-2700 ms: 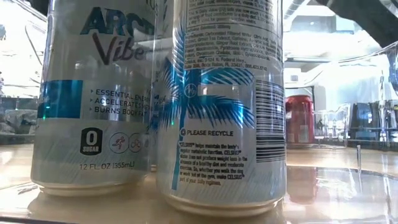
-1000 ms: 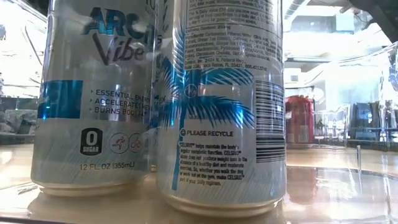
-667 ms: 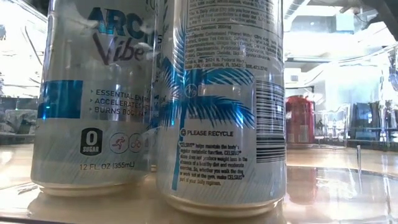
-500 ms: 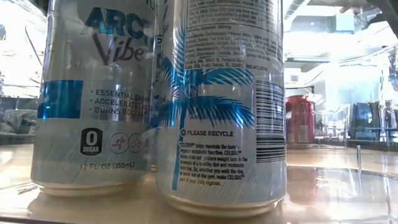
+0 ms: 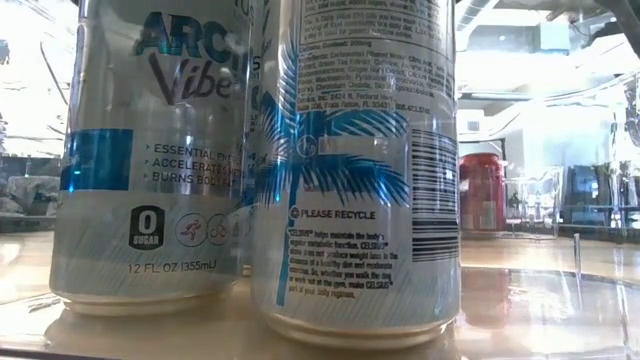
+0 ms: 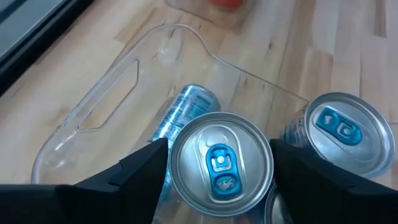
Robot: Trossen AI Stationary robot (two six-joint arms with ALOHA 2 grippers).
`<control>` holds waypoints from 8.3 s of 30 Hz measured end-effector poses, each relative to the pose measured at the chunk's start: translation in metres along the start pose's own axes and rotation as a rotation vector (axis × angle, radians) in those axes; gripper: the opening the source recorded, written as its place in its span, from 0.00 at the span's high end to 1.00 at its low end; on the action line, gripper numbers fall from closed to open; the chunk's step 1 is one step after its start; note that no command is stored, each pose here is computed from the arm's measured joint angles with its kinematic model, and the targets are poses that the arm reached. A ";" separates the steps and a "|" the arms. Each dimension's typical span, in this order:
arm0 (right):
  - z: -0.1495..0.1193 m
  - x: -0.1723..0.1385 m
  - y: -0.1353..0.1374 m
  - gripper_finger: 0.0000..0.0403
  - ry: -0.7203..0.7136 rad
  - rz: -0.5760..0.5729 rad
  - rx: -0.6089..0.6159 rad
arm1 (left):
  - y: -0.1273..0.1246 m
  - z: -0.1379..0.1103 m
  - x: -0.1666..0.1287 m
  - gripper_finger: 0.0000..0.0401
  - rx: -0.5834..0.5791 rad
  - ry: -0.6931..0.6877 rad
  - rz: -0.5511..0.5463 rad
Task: Sort soda cans
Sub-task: Remove the blue soda can from the top left transparent bin
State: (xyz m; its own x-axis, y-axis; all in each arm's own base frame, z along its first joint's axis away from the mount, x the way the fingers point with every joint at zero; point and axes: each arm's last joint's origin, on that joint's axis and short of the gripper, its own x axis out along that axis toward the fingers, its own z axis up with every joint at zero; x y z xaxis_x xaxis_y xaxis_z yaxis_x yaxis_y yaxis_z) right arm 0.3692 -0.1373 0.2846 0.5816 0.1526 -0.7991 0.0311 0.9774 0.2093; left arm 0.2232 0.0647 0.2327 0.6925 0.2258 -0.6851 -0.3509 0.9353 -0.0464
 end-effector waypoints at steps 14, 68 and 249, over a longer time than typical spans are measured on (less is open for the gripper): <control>0.001 0.000 0.000 0.28 -0.006 -0.001 -0.003 | -0.010 0.002 -0.004 0.38 0.010 0.001 -0.035; 0.027 0.018 0.020 0.28 -0.304 0.010 -0.045 | 0.009 -0.059 -0.068 0.40 -0.190 -0.024 0.323; -0.178 0.007 0.133 0.28 -0.732 -0.251 0.013 | -0.052 -0.105 -0.077 0.33 -0.074 -0.123 0.236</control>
State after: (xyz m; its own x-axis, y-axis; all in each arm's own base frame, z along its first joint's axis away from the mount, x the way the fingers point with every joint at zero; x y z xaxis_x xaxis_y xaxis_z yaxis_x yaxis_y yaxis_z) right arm 0.2330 0.0203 0.2063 0.9447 -0.2137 -0.2487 0.2402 0.9673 0.0815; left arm 0.1216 -0.0304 0.2114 0.6557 0.4708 -0.5902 -0.5535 0.8314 0.0483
